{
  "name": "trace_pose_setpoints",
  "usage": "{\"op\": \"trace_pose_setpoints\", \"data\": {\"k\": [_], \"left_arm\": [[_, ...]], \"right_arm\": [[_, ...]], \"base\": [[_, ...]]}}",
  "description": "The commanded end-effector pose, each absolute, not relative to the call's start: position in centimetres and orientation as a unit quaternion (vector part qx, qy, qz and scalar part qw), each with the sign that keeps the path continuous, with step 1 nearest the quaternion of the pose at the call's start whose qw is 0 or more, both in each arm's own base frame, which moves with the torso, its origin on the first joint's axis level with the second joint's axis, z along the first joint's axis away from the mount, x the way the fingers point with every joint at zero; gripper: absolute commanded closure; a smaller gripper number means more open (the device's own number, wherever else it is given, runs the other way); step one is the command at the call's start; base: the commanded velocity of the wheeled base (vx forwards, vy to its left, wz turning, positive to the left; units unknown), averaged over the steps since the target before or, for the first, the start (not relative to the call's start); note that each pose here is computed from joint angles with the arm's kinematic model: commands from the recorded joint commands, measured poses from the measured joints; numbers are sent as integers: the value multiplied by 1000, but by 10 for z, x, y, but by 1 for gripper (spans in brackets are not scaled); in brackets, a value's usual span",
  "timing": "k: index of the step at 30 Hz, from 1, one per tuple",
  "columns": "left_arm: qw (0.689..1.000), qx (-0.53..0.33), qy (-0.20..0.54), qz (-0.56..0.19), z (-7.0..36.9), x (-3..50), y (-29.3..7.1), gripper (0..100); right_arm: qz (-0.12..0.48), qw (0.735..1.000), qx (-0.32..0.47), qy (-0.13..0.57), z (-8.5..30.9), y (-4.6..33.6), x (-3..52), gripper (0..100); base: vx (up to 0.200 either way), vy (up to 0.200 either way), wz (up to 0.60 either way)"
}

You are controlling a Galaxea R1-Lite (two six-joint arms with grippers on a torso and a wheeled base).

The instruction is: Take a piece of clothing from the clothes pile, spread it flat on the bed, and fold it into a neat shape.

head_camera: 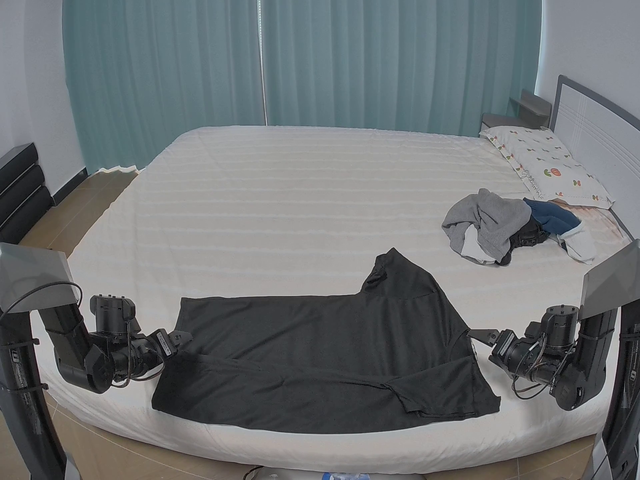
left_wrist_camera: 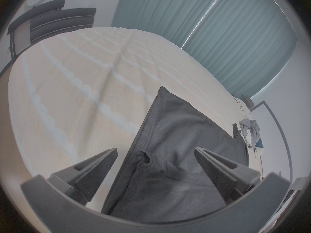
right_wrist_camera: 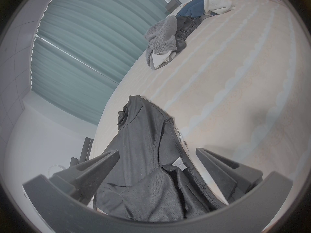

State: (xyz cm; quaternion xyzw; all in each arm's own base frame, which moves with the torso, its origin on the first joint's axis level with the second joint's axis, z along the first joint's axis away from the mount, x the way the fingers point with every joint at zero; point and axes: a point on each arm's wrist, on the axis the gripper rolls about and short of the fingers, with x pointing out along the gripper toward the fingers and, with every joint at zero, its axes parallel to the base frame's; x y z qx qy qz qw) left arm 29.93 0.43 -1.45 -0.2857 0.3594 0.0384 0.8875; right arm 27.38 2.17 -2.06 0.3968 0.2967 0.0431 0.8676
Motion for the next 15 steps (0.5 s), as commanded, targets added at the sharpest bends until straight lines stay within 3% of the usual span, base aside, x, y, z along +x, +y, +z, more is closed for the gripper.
{"op": "trace_pose_setpoints", "data": {"k": [1,9,10,15], "left_arm": [[883,-297,360,41,-19,305,3,0],[879,-299,370,33,-21,302,-4,0],[879,-298,372,32,-22,301,-4,100],[879,-294,373,37,-23,301,-3,100]], "right_arm": [[45,868,396,296,-24,23,275,0],[44,869,395,295,-23,23,275,0],[45,869,395,295,-23,23,275,0],[41,870,396,289,-21,20,276,0]], "base": [[0,0,0],[0,0,0],[0,0,0],[0,0,0]]}}
